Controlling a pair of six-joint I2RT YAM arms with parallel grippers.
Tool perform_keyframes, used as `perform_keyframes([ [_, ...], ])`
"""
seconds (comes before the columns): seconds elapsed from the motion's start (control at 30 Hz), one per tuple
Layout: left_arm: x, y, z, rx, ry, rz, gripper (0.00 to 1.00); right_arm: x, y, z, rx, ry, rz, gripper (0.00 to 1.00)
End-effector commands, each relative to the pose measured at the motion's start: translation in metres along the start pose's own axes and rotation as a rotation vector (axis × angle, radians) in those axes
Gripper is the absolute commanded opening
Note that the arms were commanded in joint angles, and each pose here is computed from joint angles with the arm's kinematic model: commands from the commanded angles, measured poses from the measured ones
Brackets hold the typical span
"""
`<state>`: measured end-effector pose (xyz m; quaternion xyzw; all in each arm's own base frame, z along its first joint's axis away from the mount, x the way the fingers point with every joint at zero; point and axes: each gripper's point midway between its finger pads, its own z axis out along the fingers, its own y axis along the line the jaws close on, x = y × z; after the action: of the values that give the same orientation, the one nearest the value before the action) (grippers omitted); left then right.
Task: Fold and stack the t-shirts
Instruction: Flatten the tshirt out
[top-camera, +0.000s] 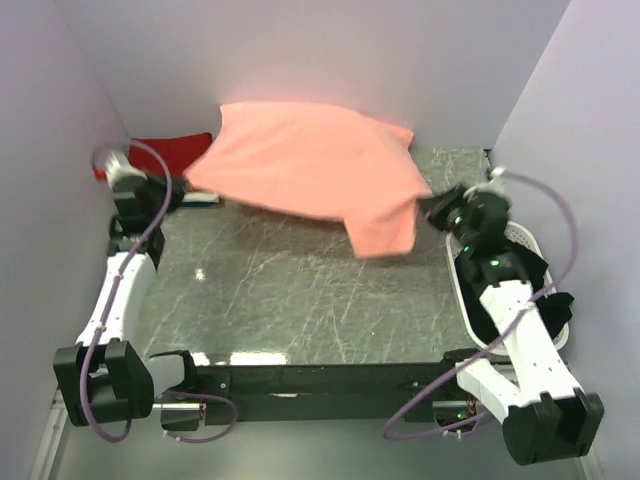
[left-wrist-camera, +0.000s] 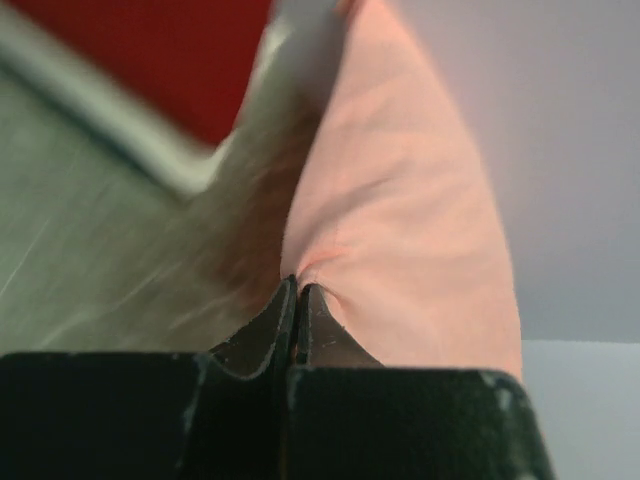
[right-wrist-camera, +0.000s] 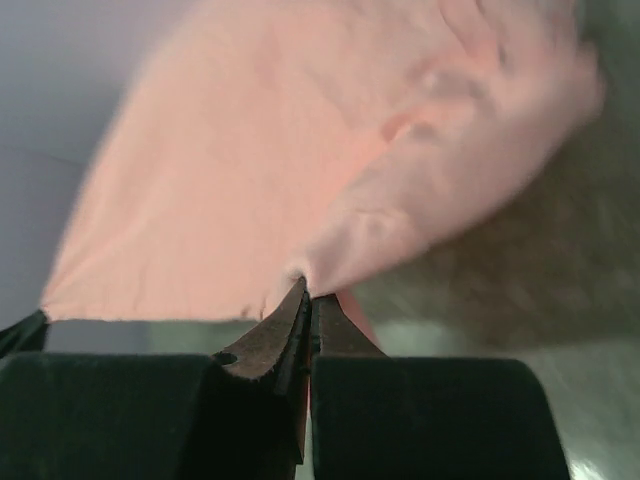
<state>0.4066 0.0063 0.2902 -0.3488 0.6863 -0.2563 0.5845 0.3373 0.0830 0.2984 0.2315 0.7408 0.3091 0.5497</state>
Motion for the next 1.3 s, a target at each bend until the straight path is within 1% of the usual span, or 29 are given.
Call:
perform_keyframes([
  [0.0,0.048,0.063,-0.011,-0.122,0.036,-0.134,0.01,0.073,-0.082,0.005,0.163,0.146,0.016,0.0],
  [0.07,0.067,0.089,-0.017,-0.167,0.041,-0.173,0.01,0.101,-0.113,0.007,0.224,0.214,0.027,0.0],
  [0.1,0.089,0.115,-0.023,-0.206,0.067,-0.182,0.01,0.122,-0.141,0.006,0.295,0.272,0.038,0.0],
  [0.13,0.099,0.126,-0.026,-0.226,0.082,-0.193,0.01,0.131,-0.152,0.004,0.322,0.301,0.045,0.0],
  [0.17,0.115,0.145,-0.031,-0.271,0.111,-0.198,0.01,0.14,-0.159,0.003,0.331,0.333,0.048,0.0],
  [0.27,0.128,0.171,-0.038,-0.34,0.106,-0.179,0.01,0.158,-0.178,-0.002,0.371,0.393,0.071,0.0],
  [0.33,0.129,0.182,-0.042,-0.374,0.095,-0.158,0.01,0.163,-0.186,-0.009,0.403,0.402,0.07,0.04],
  [0.4,0.13,0.191,-0.048,-0.4,0.083,-0.145,0.02,0.157,-0.187,-0.012,0.418,0.376,0.058,0.14],
  [0.47,0.129,0.191,-0.051,-0.398,0.076,-0.125,0.02,0.151,-0.187,-0.016,0.432,0.358,0.048,0.24],
  [0.5,0.129,0.19,-0.051,-0.39,0.079,-0.122,0.02,0.144,-0.182,-0.016,0.421,0.334,0.037,0.33],
  [0.53,0.129,0.187,-0.05,-0.373,0.085,-0.117,0.04,0.14,-0.18,-0.017,0.416,0.328,0.027,0.38],
  [0.57,0.129,0.185,-0.05,-0.365,0.087,-0.117,0.04,0.132,-0.174,-0.015,0.405,0.309,0.017,0.45],
  [0.6,0.13,0.184,-0.05,-0.359,0.093,-0.116,0.05,0.127,-0.169,-0.016,0.396,0.301,0.007,0.47],
  [0.67,0.132,0.182,-0.051,-0.345,0.104,-0.112,0.13,0.127,-0.158,-0.021,0.385,0.318,-0.031,0.48],
  [0.7,0.132,0.181,-0.051,-0.342,0.105,-0.111,0.16,0.126,-0.149,-0.023,0.365,0.302,-0.051,0.51],
  [0.73,0.133,0.181,-0.052,-0.338,0.108,-0.109,0.2,0.128,-0.15,-0.028,0.389,0.294,-0.072,0.53],
  [0.77,0.131,0.179,-0.053,-0.331,0.103,-0.106,0.28,0.133,-0.145,-0.03,0.379,0.295,-0.073,0.54],
  [0.8,0.131,0.181,-0.055,-0.339,0.102,-0.103,0.33,0.151,-0.127,-0.034,0.315,0.34,-0.106,0.54],
  [0.83,0.13,0.18,-0.056,-0.335,0.097,-0.101,0.4,0.156,-0.127,-0.036,0.326,0.333,-0.126,0.54],
  [0.93,0.12,0.174,-0.063,-0.327,0.058,-0.099,0.53,0.203,-0.114,-0.048,0.296,0.42,-0.173,0.54],
  [0.97,0.117,0.172,-0.065,-0.323,0.045,-0.097,0.53,0.209,-0.119,-0.049,0.317,0.413,-0.204,0.54],
  [1.0,0.115,0.173,-0.067,-0.329,0.034,-0.098,0.54,0.221,-0.121,-0.049,0.317,0.438,-0.23,0.54],
  [1.03,0.112,0.172,-0.07,-0.328,0.022,-0.101,0.55,0.236,-0.112,-0.05,0.279,0.466,-0.263,0.54],
  [1.07,0.108,0.167,-0.073,-0.309,0.004,-0.102,0.56,0.238,-0.11,-0.047,0.284,0.46,-0.288,0.53],
  [1.1,0.106,0.164,-0.074,-0.301,-0.004,-0.105,0.56,0.251,-0.115,-0.047,0.31,0.493,-0.333,0.53],
  [1.13,0.103,0.159,-0.076,-0.284,-0.009,-0.105,0.57,0.259,-0.111,-0.048,0.303,0.51,-0.372,0.52],
  [1.17,0.102,0.157,-0.077,-0.275,-0.01,-0.104,0.57,0.262,-0.102,-0.044,0.298,0.513,-0.396,0.52],
  [1.23,0.1,0.149,-0.078,-0.251,-0.005,-0.098,0.57,0.268,-0.114,-0.04,0.378,0.514,-0.478,0.52],
  [1.27,0.1,0.148,-0.078,-0.249,0.002,-0.093,0.57,0.27,-0.103,-0.038,0.366,0.508,-0.503,0.52],
])
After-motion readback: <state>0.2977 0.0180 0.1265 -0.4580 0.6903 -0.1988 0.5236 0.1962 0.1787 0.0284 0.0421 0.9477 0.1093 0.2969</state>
